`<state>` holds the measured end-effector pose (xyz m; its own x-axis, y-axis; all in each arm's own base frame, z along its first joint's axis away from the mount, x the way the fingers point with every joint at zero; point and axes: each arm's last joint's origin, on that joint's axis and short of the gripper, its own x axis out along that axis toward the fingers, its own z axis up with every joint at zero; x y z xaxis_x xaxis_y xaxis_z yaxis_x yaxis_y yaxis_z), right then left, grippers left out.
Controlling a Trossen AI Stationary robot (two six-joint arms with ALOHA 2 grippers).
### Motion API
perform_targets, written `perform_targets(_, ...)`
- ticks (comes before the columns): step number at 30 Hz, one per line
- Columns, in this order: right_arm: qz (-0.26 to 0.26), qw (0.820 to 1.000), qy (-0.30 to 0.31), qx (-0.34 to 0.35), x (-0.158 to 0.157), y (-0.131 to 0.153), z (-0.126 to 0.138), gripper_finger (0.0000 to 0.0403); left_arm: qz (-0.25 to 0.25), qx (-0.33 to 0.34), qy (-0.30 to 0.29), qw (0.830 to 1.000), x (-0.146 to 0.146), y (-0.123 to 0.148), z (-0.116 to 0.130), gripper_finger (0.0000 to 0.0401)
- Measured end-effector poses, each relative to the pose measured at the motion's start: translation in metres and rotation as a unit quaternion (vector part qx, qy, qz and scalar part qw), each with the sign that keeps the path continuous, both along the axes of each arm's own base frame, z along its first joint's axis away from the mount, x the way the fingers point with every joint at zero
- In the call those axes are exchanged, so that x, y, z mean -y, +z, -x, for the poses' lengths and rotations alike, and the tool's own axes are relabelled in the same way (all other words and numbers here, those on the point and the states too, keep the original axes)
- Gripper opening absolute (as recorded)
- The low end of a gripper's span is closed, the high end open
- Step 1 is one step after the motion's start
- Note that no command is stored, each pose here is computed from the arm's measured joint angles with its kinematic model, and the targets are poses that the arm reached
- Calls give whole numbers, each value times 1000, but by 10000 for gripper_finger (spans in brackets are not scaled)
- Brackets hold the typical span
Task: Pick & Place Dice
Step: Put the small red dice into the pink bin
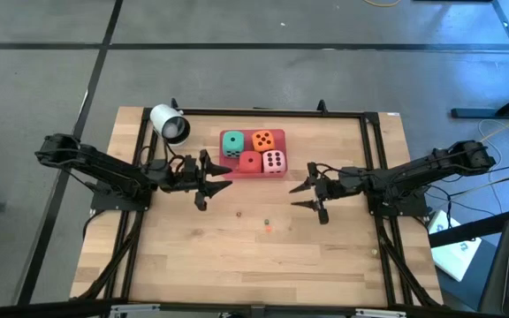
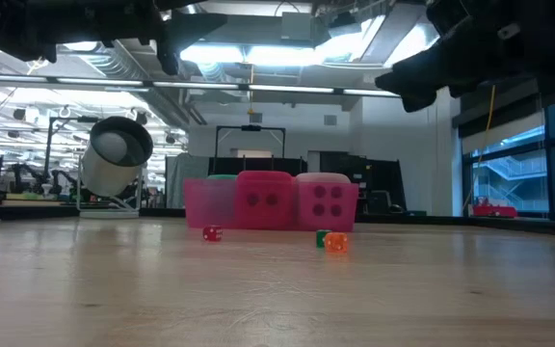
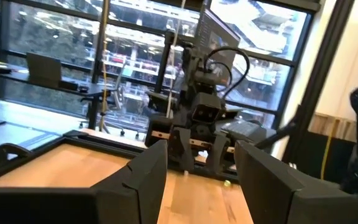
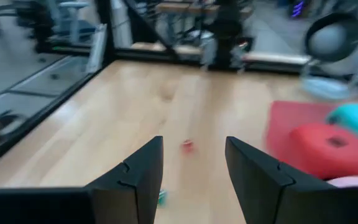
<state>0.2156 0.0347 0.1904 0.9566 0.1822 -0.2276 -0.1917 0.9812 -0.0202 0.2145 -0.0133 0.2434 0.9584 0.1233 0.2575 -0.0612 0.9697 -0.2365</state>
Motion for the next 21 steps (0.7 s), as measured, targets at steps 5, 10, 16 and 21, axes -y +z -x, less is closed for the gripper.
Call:
perform_targets(5,-37,998,21,-51,-2,-8,3,174,-5,-29,-31,999,3,-6,-1,182)
perform_targets(10,-55,995,17,-77,-5,-13,2,174,-7,-81,-34,996,9,-15,-2,182)
perform_targets(16,-46,993,2,-105,-14,-14,-21,174,5,-146,-31,989,17,-30,-3,182)
perform_targets(21,-34,990,5,-135,-20,-21,-42,174,10,-227,-43,973,27,-40,-19,182)
